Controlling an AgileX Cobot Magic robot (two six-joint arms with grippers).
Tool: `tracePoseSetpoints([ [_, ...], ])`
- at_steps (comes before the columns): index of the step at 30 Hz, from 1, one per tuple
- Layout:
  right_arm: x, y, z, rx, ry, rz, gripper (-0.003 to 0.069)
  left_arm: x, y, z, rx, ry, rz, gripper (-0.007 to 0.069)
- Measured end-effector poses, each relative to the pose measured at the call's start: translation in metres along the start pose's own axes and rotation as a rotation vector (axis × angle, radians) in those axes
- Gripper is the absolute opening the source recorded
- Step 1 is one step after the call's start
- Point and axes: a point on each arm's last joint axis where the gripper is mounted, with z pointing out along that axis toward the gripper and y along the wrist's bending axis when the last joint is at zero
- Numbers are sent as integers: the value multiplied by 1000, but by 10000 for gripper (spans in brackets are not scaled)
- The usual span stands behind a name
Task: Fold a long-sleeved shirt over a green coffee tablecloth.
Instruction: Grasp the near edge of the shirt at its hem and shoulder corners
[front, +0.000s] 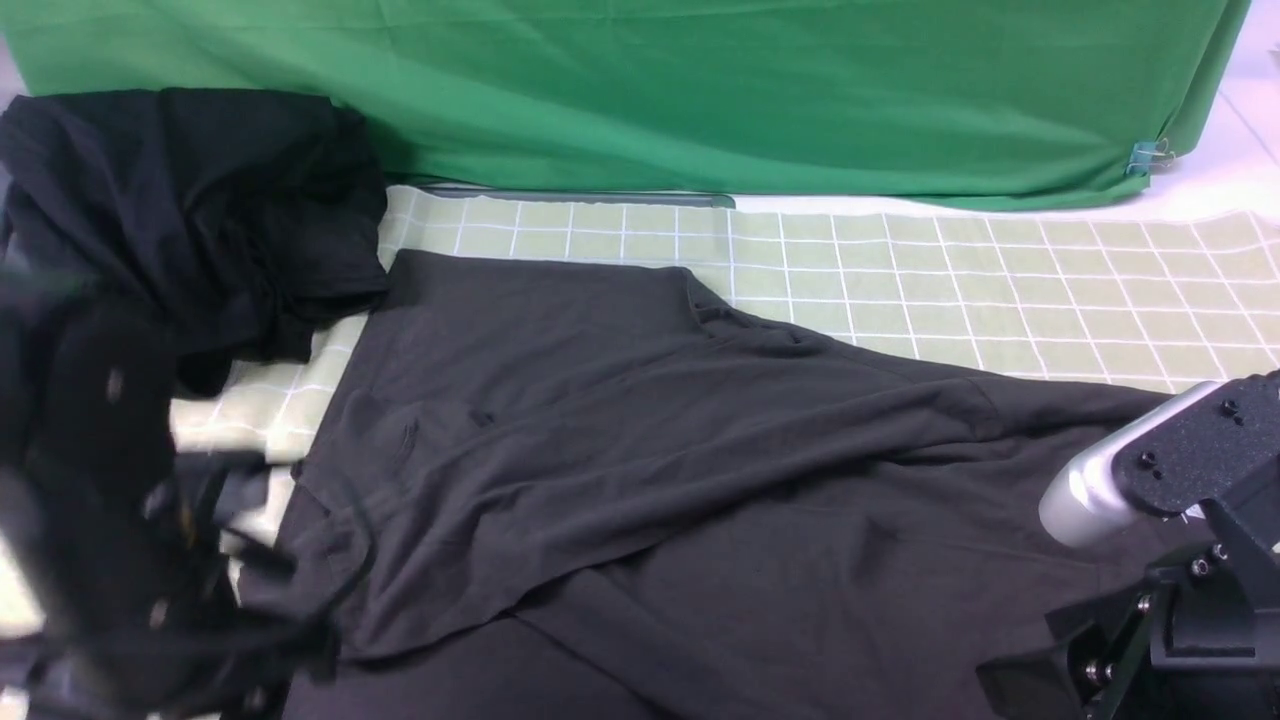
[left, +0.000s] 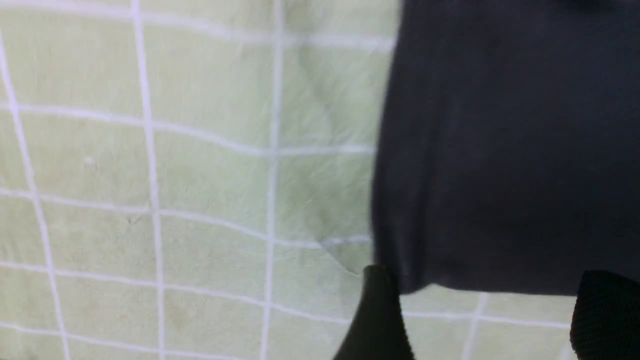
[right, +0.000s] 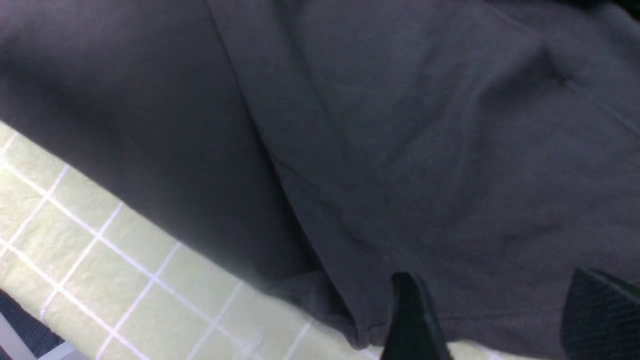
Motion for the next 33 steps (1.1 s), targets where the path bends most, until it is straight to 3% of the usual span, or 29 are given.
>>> tracePoseSetpoints([
  [7,0,0,-1,1,3,0,388,16,6,36,8,-17,-7,473],
  [11,-7,2,-11,4,23,-5,388,21,8,45,16,-26,-9,417],
  [16,-19,6,-27,9,61,-47,388,22,7,48,37,-35,-24,226],
  [17,-19,6,-28,10,70,-51,388,22,7,48,38,-36,-25,216],
  [18,-21,6,-29,16,108,-79,388,22,7,48,39,-37,-26,123],
  [19,-20,6,-29,17,115,-83,388,22,7,48,39,-37,-26,113],
  [20,-20,6,-24,24,165,-114,388,23,7,48,31,-34,-19,49],
  [22,-19,6,-17,25,221,-135,388,24,10,47,8,-23,-2,20],
  [30,-17,15,23,-44,413,-153,405,38,23,24,-66,-44,43,14],
  [33,-16,25,42,-66,421,-185,464,43,26,14,-47,-85,37,14],
])
